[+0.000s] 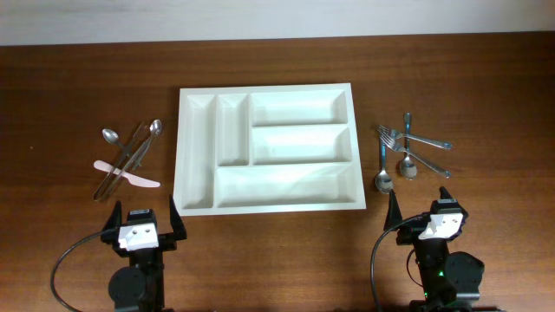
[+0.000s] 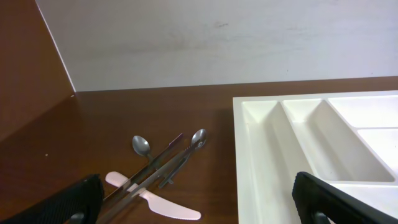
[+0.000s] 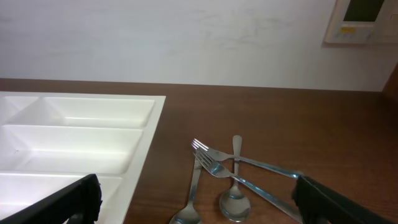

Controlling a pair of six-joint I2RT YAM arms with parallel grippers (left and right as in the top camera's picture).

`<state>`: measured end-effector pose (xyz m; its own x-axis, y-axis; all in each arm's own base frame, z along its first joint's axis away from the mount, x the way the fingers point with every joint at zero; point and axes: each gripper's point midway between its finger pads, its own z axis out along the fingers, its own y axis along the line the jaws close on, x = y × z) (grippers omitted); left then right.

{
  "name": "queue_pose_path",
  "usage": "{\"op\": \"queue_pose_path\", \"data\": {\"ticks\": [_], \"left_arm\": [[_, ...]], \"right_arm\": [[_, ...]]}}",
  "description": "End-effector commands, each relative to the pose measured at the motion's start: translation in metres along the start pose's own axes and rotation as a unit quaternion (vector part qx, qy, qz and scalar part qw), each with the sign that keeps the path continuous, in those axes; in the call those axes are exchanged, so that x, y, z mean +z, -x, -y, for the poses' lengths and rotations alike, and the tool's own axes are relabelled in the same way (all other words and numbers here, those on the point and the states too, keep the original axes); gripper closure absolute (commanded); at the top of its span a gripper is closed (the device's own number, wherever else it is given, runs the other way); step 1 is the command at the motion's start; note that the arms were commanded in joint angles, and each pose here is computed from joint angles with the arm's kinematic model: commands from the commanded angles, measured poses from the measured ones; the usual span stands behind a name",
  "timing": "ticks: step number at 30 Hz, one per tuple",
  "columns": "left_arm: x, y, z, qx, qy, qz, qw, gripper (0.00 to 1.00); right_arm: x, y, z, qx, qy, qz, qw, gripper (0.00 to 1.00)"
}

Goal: Pack container

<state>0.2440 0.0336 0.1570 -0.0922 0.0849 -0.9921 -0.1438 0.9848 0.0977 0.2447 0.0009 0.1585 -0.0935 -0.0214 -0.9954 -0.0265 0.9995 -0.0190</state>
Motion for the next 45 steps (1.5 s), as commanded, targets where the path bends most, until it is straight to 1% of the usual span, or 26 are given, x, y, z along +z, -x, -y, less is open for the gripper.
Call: {"op": "queue_pose_path", "data": {"ticks": [1, 39, 42, 45], "left_arm": [[-0.0004, -0.0001, 0.0006, 0.005, -0.003, 0.001, 1.000, 0.01], [-0.0004, -0.0001, 0.0006, 0.005, -0.003, 0.001, 1.000, 0.01], [-0.0004, -0.0002, 0.0006, 0.005, -0.003, 0.001, 1.000, 0.01], [-0.0004, -0.0002, 0.0006, 0.005, -0.003, 0.001, 1.000, 0.01]], "right_arm": [[0.0001, -0.0013, -0.0016, 0.003, 0.003, 0.003, 1.000, 0.01], [0.0001, -0.0012, -0.0015, 0.003, 0.003, 0.003, 1.000, 0.01], [0.0001, 0.0017, 0.0023, 0.003, -0.008, 0.009, 1.000, 0.01], [0.0001, 0.0020, 0.0011, 0.048, -0.004, 0.010, 0.999, 0.01]]}}
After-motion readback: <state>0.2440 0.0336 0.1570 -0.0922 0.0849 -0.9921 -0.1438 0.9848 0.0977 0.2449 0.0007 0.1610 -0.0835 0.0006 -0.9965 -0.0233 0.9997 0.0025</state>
